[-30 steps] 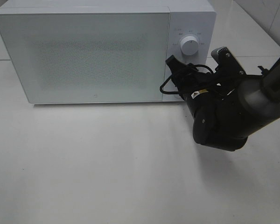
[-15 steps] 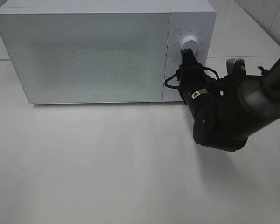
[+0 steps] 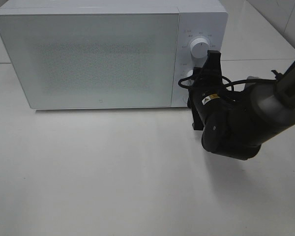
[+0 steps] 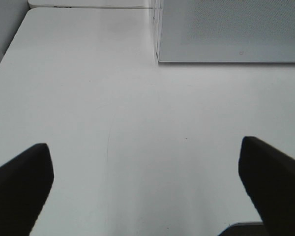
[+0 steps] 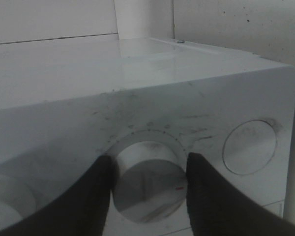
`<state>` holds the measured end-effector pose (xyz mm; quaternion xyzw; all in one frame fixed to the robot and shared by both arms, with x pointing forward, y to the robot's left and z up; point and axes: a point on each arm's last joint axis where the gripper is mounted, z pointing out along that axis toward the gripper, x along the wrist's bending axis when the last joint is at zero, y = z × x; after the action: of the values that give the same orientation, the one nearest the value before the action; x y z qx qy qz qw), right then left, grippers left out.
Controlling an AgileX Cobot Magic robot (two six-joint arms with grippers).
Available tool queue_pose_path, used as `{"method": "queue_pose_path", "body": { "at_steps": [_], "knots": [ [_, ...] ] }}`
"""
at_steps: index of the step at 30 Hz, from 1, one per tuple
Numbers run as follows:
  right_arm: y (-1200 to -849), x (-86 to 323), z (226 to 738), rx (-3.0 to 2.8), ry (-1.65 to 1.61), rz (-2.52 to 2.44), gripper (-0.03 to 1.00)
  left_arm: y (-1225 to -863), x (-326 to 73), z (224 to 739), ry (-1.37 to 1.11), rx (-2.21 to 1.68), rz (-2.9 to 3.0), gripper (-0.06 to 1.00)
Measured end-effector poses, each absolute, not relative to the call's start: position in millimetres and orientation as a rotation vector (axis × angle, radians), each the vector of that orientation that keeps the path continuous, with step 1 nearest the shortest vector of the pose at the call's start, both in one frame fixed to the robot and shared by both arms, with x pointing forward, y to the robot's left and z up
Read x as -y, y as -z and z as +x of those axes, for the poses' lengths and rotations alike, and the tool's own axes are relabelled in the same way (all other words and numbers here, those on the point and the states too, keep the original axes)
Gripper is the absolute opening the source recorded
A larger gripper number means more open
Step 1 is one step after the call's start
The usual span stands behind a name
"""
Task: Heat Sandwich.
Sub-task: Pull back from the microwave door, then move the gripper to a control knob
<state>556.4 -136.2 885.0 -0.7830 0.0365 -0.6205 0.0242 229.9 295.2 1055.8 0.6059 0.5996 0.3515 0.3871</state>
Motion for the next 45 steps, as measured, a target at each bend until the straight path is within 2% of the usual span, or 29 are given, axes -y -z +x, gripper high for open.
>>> {"method": "queue_pose_path", "body": {
  "at_steps": [6, 30, 39, 45],
  "knots": [
    [-884.7, 136.1, 556.0, -0.252, 1.865, -2.354, 0.44, -1055.8, -295.2, 229.9, -0.895, -1.526, 1.542, 0.97],
    [-884.9, 136.2, 556.0, -0.182, 1.894, -2.387, 0.46, -1055.8, -295.2, 229.9, -0.895, -1.526, 1.542, 0.97],
    [-885.0, 135.8, 554.1, -0.099, 1.936, -2.417, 0.71, -1055.8, -295.2, 229.9, -0.895, -1.526, 1.542, 0.97],
    [-884.9, 135.5, 553.8, -0.094, 1.937, -2.418, 0.73, -1055.8, -295.2, 229.9, -0.895, -1.526, 1.542, 0.97]
  ]
}}
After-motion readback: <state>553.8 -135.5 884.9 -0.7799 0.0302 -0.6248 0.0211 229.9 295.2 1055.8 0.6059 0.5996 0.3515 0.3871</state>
